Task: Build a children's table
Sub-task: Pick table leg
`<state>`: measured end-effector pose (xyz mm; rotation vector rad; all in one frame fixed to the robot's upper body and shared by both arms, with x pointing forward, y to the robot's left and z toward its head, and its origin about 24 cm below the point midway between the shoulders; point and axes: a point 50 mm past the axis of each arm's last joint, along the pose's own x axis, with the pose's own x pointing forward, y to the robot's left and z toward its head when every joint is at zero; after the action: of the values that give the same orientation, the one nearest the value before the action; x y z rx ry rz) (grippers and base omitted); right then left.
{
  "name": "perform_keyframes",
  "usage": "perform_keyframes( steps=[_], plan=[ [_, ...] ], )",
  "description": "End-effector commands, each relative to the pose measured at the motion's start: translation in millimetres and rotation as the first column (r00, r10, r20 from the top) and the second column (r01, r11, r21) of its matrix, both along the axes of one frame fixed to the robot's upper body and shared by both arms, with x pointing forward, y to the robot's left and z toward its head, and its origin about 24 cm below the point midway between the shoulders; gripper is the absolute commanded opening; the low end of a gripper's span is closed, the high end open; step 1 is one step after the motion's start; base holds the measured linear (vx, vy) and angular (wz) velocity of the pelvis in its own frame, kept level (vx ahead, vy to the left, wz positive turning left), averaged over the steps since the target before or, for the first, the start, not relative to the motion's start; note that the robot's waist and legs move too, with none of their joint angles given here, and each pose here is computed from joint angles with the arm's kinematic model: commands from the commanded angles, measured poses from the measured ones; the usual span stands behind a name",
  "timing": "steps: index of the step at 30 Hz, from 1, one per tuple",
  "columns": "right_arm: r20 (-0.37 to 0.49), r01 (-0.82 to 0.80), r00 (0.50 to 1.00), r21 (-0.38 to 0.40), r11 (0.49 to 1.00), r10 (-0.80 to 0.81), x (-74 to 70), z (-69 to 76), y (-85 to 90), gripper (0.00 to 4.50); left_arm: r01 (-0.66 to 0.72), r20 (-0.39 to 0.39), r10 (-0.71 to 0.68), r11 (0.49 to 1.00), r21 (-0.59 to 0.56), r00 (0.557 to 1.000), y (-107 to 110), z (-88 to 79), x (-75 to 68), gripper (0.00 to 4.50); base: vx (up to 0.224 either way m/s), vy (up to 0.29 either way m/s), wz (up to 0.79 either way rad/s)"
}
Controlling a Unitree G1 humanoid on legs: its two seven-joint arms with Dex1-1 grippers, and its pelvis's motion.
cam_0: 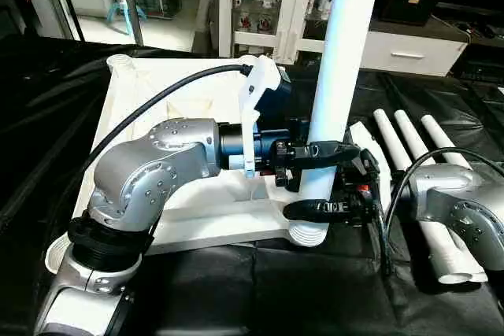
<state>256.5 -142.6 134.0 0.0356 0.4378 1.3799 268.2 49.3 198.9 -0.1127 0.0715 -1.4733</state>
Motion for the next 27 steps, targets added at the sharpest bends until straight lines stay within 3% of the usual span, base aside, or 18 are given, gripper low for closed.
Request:
perform_keyframes(
  steps=[1, 12, 15, 22, 27],
  plan=[
    [0.011, 0.020, 1.000, -0.027, 0.999, -0.020, 2.3, 2.5, -4.5, 2.15, 0.042, 0.016, -0.042, 0.999, 0.000, 0.999, -6, 3.3, -3.0, 1.84, 0.000, 0.000, 0.00],
    [0.019, 0.033, 0.999, -0.043, 0.999, -0.032, -0.3, 0.3, -6.7, 2.06, 0.033, 0.051, -0.034, 0.999, 0.023, 0.998, -5, 4.1, -2.7, 1.84, 0.000, 0.000, 0.00],
    [0.033, 0.059, 0.998, -0.027, 0.998, -0.058, 1.0, 1.3, -6.9, 2.06, 0.018, 0.028, -0.019, 1.000, 0.013, 0.999, -1, 3.0, -1.1, 2.54, 0.000, 0.000, 0.00],
    [0.077, 0.174, 0.982, 0.023, 0.985, -0.175, 10.1, 3.3, -9.6, 1.97, 0.025, 0.006, -0.025, 0.999, -0.029, 1.000, 16, 5.9, -6.3, 3.12, 0.000, 0.000, 0.00],
    [0.108, 0.245, 0.963, 0.035, 0.969, -0.247, 17.9, 2.6, -11.4, 1.95, -0.057, 0.033, 0.059, 0.997, -0.057, 0.998, 35, 8.5, -0.2, 3.52, 0.000, 0.000, 0.00]
  ],
)
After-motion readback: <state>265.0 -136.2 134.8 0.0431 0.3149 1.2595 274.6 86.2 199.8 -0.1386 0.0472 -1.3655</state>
